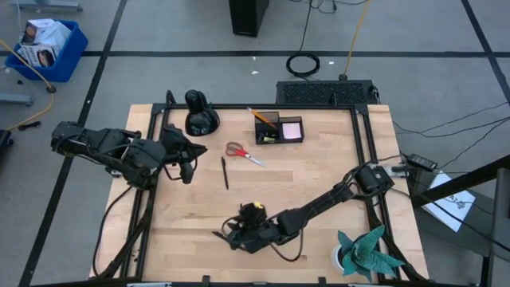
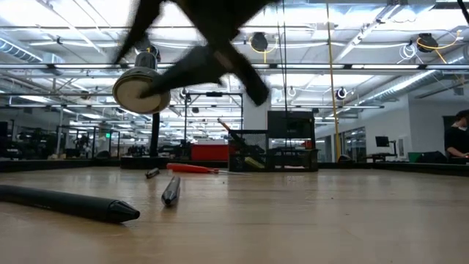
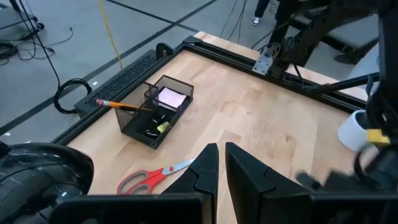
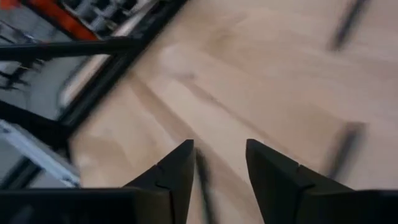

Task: Pick and place office supplies into organizer
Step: Put the black pen into the black desk organizer

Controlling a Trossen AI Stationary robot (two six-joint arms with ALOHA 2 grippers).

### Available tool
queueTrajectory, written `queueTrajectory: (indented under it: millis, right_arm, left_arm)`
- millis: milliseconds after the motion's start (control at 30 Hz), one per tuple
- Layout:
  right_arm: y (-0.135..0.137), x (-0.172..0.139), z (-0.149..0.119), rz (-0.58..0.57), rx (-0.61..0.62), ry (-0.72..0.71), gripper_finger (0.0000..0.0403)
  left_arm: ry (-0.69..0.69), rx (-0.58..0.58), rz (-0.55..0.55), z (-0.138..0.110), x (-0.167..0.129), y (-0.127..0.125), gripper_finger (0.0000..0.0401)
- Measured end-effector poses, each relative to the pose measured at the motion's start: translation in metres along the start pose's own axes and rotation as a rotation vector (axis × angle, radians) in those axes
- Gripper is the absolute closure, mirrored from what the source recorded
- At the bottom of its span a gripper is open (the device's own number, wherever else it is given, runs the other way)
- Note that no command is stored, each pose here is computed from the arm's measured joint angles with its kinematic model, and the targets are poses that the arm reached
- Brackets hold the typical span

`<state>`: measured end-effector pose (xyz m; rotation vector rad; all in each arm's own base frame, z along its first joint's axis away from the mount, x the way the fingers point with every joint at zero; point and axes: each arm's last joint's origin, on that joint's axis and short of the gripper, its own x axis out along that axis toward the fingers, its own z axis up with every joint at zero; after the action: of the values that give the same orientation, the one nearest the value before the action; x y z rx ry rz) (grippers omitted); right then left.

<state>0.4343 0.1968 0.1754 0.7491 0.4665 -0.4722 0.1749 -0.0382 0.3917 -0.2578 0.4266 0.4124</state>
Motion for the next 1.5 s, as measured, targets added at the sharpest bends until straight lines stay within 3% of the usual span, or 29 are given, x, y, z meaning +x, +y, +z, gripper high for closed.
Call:
queueTrajectory:
  millis: [133, 400, 500, 700, 1167, 1500]
  right_arm:
    - [0.01, 0.007, -0.003, -0.042, -0.053, 0.022, 0.0274]
    - [0.032, 0.026, -0.02, -0.015, 0.035, -0.005, 0.0278]
    - [0.034, 0.028, -0.028, -0.081, -0.034, 0.029, 0.0278]
    - [0.02, 0.02, -0.018, -0.261, -0.097, 0.022, 0.0278]
    - [0.008, 0.026, -0.031, -0.338, -0.125, 0.051, 0.028]
    - [-0.017, 0.037, -0.053, -0.353, -0.114, 0.123, 0.0322]
  left_arm:
    - [0.0, -0.001, 0.0, 0.0, 0.0, 0.0, 0.037]
    - [0.0, -0.002, 0.0, 0.0, 0.0, 0.0, 0.037]
    - [0.0, 0.005, 0.0, 0.0, 0.0, 0.0, 0.037]
    - [0.002, 0.031, 0.001, 0.0, 0.0, 0.0, 0.037]
    - [0.005, 0.038, 0.003, -0.001, 0.0, 0.0, 0.037]
    - [0.004, 0.033, 0.002, -0.001, 0.0, 0.0, 0.037]
